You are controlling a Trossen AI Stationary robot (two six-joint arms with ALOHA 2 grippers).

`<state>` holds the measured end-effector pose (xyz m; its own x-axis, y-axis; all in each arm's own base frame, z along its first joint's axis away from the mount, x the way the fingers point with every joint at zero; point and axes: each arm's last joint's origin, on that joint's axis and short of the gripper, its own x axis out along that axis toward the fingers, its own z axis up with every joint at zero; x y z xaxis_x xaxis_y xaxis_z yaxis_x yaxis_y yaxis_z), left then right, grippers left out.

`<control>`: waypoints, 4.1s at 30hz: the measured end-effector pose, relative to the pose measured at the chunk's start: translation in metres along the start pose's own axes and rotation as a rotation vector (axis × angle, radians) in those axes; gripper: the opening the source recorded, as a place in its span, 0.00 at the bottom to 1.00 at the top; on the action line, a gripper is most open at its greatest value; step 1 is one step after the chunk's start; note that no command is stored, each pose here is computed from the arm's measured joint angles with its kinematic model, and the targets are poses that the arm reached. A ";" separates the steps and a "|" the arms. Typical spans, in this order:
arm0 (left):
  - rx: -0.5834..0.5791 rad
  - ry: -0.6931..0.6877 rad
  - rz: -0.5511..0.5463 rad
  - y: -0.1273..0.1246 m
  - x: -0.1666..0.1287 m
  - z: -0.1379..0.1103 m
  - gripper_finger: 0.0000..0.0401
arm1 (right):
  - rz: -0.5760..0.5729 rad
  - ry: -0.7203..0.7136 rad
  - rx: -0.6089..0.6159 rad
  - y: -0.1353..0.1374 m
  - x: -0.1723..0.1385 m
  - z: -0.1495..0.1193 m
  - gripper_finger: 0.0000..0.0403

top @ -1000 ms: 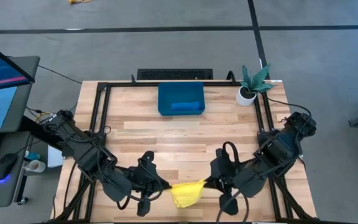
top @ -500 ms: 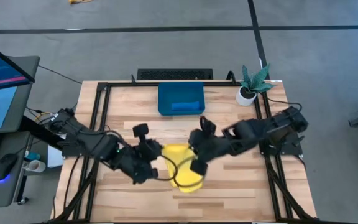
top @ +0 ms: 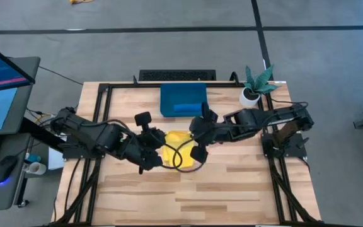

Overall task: Roll microfiber towels into tight, uniform cylinder then place into a basket
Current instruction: Fold the yellow towel

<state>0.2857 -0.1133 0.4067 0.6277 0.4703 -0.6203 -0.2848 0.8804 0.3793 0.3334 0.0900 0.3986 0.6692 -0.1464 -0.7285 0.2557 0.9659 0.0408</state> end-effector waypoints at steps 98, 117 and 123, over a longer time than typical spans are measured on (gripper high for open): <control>0.272 0.138 0.567 0.087 0.032 0.050 0.00 | -0.465 -0.144 -0.308 -0.045 -0.013 0.049 0.01; 0.012 0.193 -0.153 -0.005 0.008 0.030 0.00 | 0.038 0.065 -0.113 0.039 -0.038 -0.007 0.02; 0.016 0.166 -0.227 -0.035 0.000 0.022 0.00 | 0.094 0.082 -0.110 0.070 -0.048 -0.026 0.02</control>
<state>0.3116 -0.1452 0.4093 0.5466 0.2664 -0.7939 -0.1381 0.9637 0.2283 0.3010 0.1699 0.4182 0.6267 -0.0404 -0.7782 0.1133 0.9928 0.0397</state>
